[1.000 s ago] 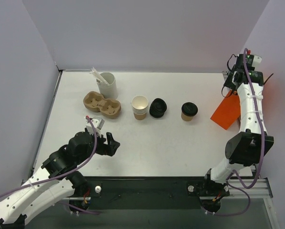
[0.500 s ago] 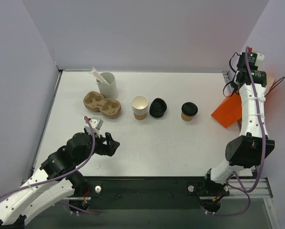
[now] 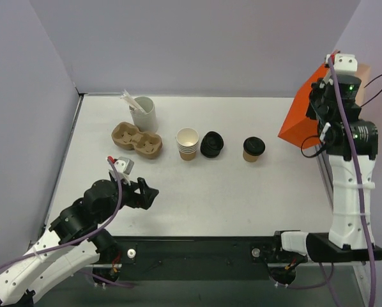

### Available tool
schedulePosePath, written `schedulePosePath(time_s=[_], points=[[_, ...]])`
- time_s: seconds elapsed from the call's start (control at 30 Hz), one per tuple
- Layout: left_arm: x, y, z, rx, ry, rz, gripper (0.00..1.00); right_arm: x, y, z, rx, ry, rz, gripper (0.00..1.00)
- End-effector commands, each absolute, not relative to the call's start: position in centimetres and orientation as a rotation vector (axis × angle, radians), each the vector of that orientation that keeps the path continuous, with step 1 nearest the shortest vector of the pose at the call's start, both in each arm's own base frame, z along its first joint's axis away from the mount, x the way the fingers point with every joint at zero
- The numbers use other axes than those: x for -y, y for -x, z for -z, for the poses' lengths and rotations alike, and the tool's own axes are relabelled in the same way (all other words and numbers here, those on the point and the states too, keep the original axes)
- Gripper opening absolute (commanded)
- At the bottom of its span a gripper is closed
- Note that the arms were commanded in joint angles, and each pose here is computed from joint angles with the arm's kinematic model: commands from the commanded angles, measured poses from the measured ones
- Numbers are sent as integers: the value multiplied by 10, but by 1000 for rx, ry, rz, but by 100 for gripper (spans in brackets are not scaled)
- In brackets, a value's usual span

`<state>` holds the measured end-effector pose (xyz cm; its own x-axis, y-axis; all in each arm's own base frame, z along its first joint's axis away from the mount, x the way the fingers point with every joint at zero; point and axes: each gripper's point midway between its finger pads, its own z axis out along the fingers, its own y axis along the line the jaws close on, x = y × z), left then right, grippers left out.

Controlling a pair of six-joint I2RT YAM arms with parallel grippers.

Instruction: Pack the takeout coffee

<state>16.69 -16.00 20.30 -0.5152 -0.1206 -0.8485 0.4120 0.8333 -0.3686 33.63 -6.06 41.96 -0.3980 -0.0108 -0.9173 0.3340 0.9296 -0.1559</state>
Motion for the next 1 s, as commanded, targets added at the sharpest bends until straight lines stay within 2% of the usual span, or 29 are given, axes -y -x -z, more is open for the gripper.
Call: schedulePosePath(time_s=[0.0,0.1,0.3,0.53,0.77,0.97], points=[[157,-171,-249,-1904,-186,698,91,-11,-309,-434,-1865,80,113,1],[149,-176,-258,-1899,-127,659,97,-39,-288,-434,-1830,178,7,0],[145,-186,-264,-1955,-122,556,97,-104,-242,-408,-1812,516,-294,0],[137,-194,-268,-1985,-39,492,97,-153,-178,-362,-1859,848,-515,0],[132,-212,-275,-1987,37,421,97,-181,-145,-322,-1821,1188,-515,0],[104,-236,-281,-1961,222,303,96,-209,-144,-293,-1741,1479,-368,0]])
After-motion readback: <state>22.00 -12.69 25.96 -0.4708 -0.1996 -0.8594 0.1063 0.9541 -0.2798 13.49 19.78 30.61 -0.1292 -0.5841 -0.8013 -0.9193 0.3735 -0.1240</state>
